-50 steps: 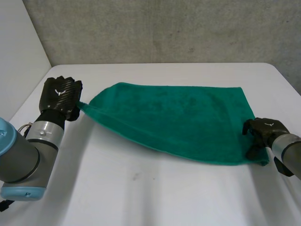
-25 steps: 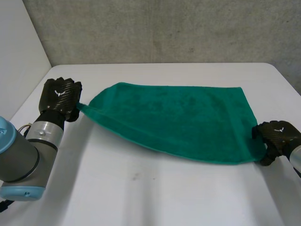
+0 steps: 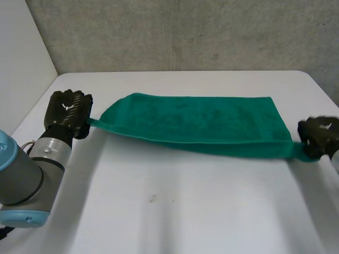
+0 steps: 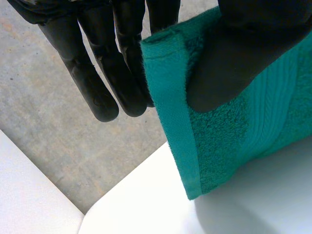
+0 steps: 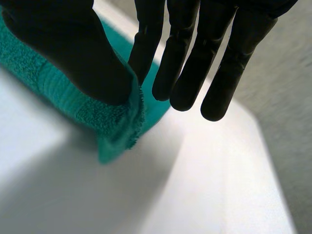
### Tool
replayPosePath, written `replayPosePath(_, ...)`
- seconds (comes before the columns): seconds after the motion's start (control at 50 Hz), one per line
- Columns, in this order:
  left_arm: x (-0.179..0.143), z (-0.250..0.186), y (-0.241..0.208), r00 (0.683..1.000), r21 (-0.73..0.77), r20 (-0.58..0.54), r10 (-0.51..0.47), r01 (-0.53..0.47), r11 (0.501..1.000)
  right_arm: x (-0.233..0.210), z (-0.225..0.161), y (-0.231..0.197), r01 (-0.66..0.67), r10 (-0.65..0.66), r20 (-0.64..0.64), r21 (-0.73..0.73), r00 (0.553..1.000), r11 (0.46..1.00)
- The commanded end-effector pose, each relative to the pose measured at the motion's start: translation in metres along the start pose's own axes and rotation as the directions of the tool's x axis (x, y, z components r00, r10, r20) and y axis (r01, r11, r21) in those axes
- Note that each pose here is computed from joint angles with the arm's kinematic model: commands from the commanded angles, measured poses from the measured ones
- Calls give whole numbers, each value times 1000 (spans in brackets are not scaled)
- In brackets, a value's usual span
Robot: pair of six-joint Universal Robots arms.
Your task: Fold the towel.
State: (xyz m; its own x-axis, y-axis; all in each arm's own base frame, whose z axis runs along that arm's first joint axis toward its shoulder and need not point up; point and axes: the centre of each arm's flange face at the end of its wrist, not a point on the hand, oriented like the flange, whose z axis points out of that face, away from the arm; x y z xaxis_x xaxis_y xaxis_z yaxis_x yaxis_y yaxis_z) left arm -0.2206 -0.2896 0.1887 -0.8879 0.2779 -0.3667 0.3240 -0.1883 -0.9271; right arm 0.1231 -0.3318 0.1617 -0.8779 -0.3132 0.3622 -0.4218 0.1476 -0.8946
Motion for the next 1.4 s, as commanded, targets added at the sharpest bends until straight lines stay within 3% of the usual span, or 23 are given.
replayPosePath(0.02,-5,-10,-15,1000,-28,-10,-1,0,1000,11,-11,-32,-79,84,-43,95,996,992)
replayPosePath(0.16,-9,-30,-25,999,-116,-37,5,-9,993,5,-45,-45,10,-9,15,-28,1000,1000)
replayPosePath(0.2,-18,-47,-28,999,-212,-46,-1,-9,977,4,-49,-45,37,-36,28,-51,999,998)
replayPosePath(0.22,-18,-47,-28,999,-213,-46,-1,-9,977,-1,-66,-47,138,-130,76,-112,989,984)
replayPosePath(0.34,-32,-101,-28,991,-495,-132,22,-85,865,-13,-101,-38,375,-302,277,-267,912,888)
replayPosePath(0.4,-26,-109,-23,981,-507,-191,27,-122,853,-14,-110,-34,433,-327,349,-292,878,853)
replayPosePath(0.48,-25,-101,-19,979,-476,-204,21,-118,871,-10,-105,-35,419,-331,311,-279,891,864)
replayPosePath(0.62,-21,-68,-2,978,-426,-205,32,-118,897,-4,-59,-27,339,-300,196,-210,933,917)
replayPosePath(0.86,-3,33,22,989,-291,-143,31,-72,954,-21,25,-28,328,-314,120,-116,942,938)
replayPosePath(1.02,4,90,47,996,-268,-56,74,-86,959,-23,82,-31,307,-306,28,-47,952,951)
replayPosePath(1.2,12,122,68,994,-237,-47,103,-111,965,-34,126,-32,306,-306,-6,49,952,951)
replayPosePath(1.4,38,120,71,986,-175,-92,140,-155,972,-41,150,-35,279,-271,-86,88,959,956)
